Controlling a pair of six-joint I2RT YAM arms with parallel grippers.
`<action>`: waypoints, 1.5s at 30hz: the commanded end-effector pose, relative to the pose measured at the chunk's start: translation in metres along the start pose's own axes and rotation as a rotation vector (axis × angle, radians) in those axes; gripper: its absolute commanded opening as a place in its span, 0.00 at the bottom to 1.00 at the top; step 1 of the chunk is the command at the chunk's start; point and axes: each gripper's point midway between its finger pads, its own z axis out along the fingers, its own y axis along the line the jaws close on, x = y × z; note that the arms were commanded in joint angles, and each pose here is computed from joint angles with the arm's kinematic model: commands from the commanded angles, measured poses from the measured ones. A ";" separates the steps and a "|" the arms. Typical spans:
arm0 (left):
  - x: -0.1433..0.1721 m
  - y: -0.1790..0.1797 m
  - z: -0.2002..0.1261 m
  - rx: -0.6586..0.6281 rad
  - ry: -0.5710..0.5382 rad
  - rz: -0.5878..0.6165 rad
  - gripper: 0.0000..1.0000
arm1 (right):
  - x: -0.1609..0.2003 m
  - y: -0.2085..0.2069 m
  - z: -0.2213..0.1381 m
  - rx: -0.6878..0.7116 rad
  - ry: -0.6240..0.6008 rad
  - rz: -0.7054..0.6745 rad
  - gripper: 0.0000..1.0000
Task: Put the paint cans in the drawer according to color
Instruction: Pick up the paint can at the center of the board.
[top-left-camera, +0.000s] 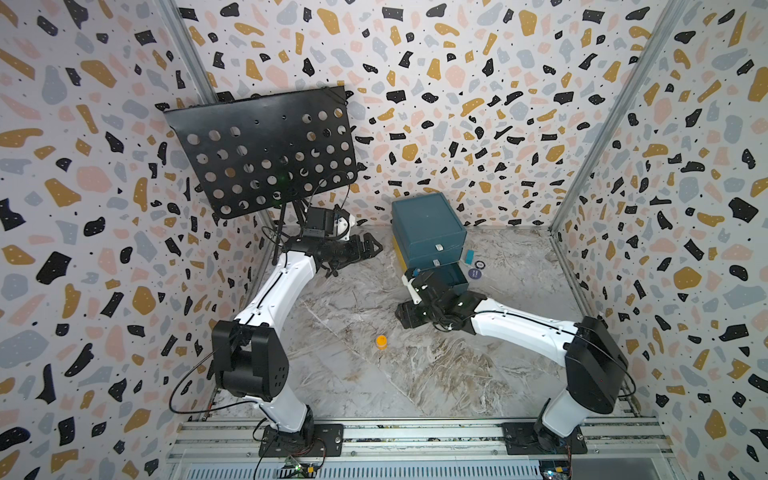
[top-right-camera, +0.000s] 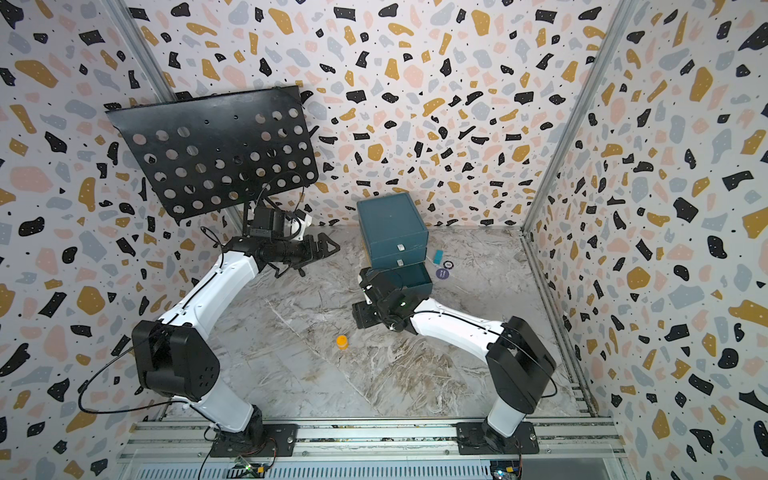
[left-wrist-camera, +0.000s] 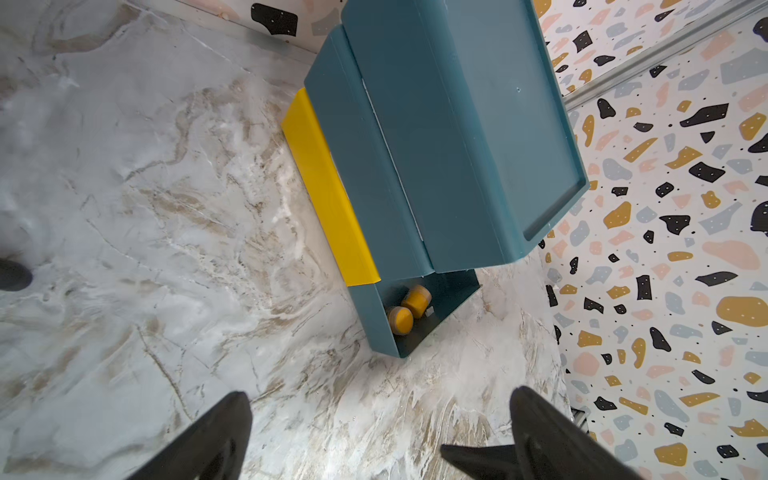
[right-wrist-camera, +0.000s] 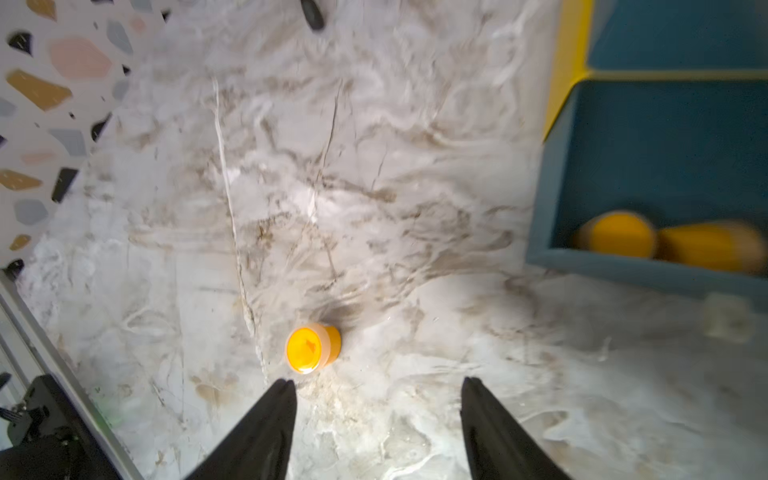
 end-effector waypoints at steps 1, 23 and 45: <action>-0.003 0.003 -0.003 -0.007 -0.022 0.007 1.00 | 0.006 0.016 0.011 -0.013 0.010 0.030 0.71; -0.012 0.011 -0.014 -0.016 -0.069 -0.021 1.00 | 0.031 0.049 0.069 0.012 0.146 -0.045 0.70; -0.011 0.013 -0.011 -0.010 -0.062 -0.031 1.00 | 0.003 0.016 0.021 0.179 0.013 -0.094 0.26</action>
